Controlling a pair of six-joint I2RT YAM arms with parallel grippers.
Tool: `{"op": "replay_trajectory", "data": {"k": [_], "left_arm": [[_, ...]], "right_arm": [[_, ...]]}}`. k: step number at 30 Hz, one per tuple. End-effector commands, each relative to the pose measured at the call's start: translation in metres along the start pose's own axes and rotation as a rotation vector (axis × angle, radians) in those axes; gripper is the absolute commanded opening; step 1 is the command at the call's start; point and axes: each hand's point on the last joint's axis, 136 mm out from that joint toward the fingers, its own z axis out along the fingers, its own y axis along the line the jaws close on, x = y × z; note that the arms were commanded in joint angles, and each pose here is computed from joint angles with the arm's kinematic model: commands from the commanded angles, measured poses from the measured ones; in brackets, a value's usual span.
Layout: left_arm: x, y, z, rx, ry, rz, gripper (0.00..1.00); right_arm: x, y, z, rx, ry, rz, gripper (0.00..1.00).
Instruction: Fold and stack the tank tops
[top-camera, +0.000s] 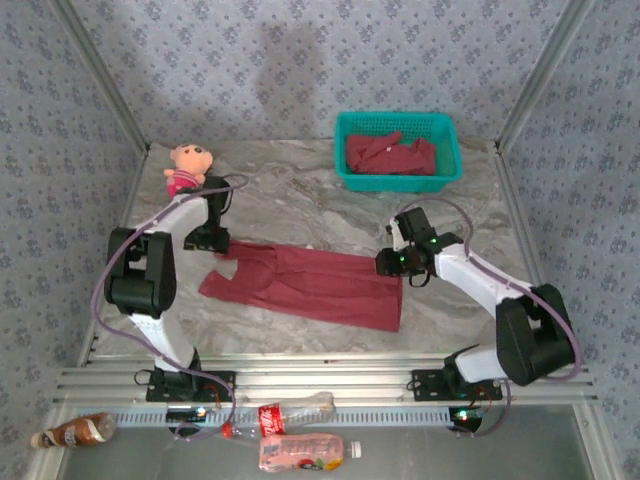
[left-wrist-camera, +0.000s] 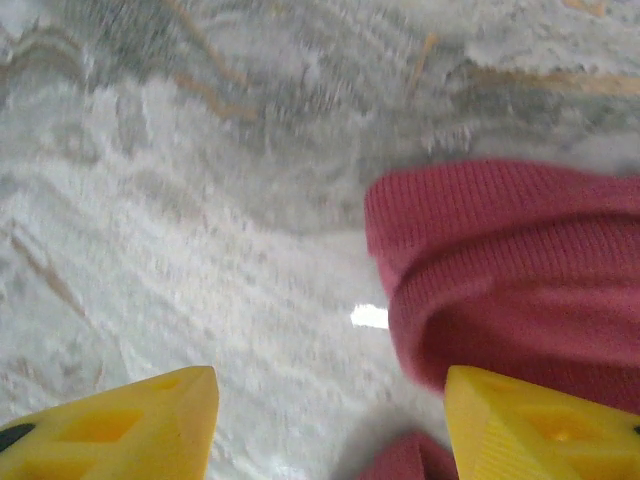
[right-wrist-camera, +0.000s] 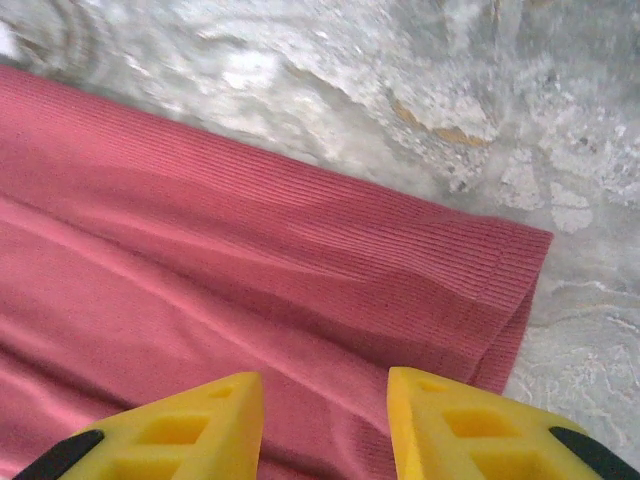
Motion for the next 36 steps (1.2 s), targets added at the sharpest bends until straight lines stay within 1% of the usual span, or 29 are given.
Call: {"op": "replay_trajectory", "data": {"k": [1,3,4,6,7,9,11,14,17,19,22,25,28,32,36], "left_arm": [[0.016,0.002,-0.04,0.065,0.028,-0.109,0.63],[0.019,-0.012,-0.051,0.149,0.034,-0.185,0.63],[0.021,-0.029,-0.056,0.218,0.035,-0.227,0.63],[0.029,-0.072,-0.061,0.318,0.038,-0.25,0.63],[0.035,-0.093,-0.06,0.361,0.05,-0.263,0.63],[0.05,-0.119,-0.048,0.383,0.079,-0.298,0.62],[0.063,-0.134,-0.031,0.398,0.115,-0.337,0.59],[0.069,-0.15,-0.013,0.407,0.144,-0.318,0.57],[0.072,-0.156,0.007,0.385,0.193,-0.281,0.54],[0.068,-0.153,0.018,0.365,0.211,-0.262,0.52],[0.05,-0.144,0.024,0.335,0.209,-0.229,0.51],[0.027,-0.136,0.027,0.304,0.21,-0.163,0.52],[-0.006,-0.131,0.029,0.271,0.175,-0.049,0.53],[-0.056,-0.138,0.032,0.257,0.112,0.088,0.55],[-0.098,-0.144,0.035,0.227,0.055,0.186,0.57]], "right_arm": [[-0.003,0.01,-0.01,-0.047,0.008,0.02,0.39],[-0.01,0.013,-0.003,-0.071,0.015,0.016,0.38],[-0.013,0.015,0.002,-0.082,0.033,0.0,0.37],[-0.019,0.018,0.012,-0.098,0.069,-0.052,0.36],[-0.021,0.019,0.019,-0.103,0.087,-0.074,0.36],[-0.023,0.018,0.029,-0.093,0.114,-0.122,0.36],[-0.021,0.018,0.036,-0.099,0.146,-0.137,0.36],[-0.006,0.016,0.054,-0.093,0.225,-0.142,0.36],[0.011,0.012,0.061,-0.066,0.278,-0.113,0.35],[0.023,0.009,0.06,-0.05,0.308,-0.083,0.36],[0.034,0.009,0.06,-0.022,0.334,-0.09,0.36],[0.047,0.013,0.061,0.0,0.356,-0.107,0.36],[0.06,0.024,0.062,0.005,0.362,-0.135,0.36],[0.064,0.054,0.064,-0.022,0.347,-0.185,0.37],[0.075,0.085,0.07,-0.06,0.365,-0.241,0.36]]}}
